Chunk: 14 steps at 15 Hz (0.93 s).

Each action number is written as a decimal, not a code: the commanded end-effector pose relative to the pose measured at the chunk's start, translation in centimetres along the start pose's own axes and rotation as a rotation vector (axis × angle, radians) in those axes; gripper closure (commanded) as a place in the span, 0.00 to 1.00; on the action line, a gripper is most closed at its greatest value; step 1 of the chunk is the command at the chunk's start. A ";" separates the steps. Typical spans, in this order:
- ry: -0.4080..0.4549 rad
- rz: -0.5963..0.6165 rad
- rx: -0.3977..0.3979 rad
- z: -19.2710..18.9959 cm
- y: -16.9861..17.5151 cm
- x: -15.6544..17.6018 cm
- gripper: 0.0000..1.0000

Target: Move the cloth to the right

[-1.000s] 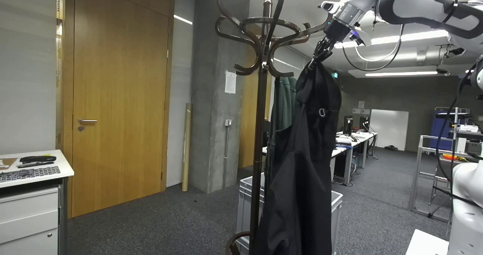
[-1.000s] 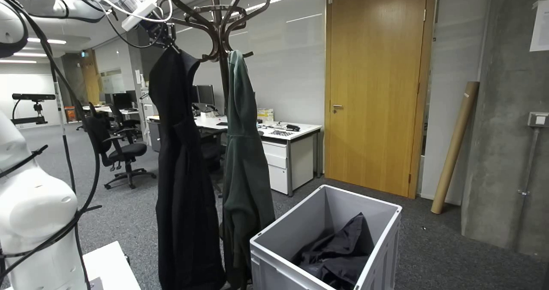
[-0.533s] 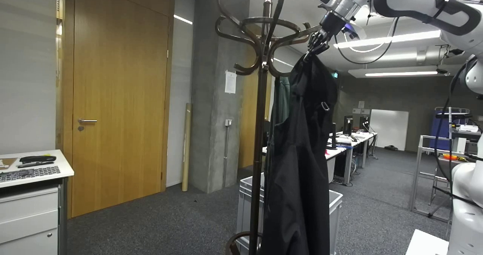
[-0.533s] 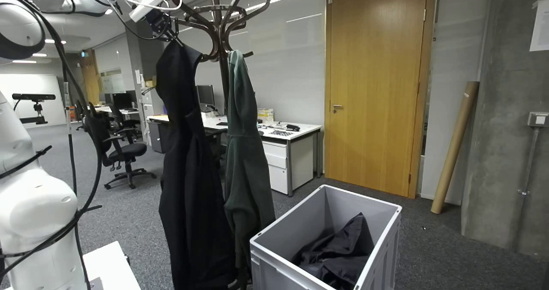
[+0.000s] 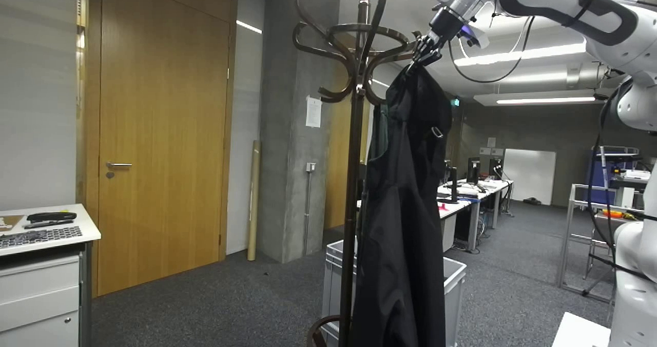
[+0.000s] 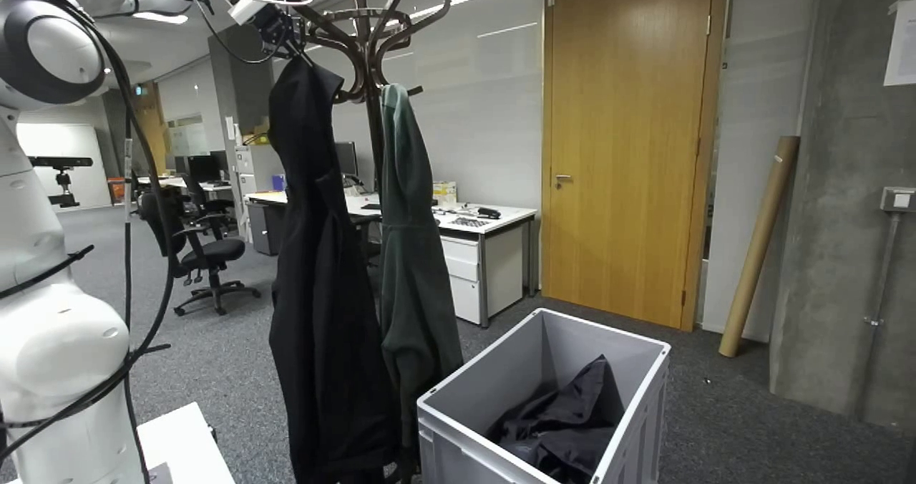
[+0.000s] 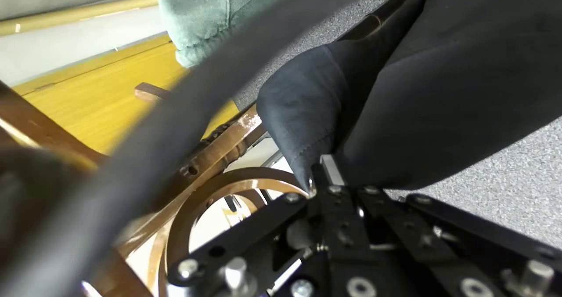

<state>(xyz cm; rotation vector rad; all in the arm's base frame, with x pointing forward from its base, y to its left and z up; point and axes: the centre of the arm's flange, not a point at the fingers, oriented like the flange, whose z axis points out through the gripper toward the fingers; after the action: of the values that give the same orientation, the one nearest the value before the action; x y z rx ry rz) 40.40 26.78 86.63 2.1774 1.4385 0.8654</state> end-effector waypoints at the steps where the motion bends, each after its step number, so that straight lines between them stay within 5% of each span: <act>1: 0.041 -0.020 -0.028 -2.0 3.3 0.4 1.00; 14: 0.062 -0.034 0.108 1.6 4.1 -2.7 1.00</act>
<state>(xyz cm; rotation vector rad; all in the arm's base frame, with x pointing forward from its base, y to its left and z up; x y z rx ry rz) 42.77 24.13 86.01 2.2378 1.5433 0.8090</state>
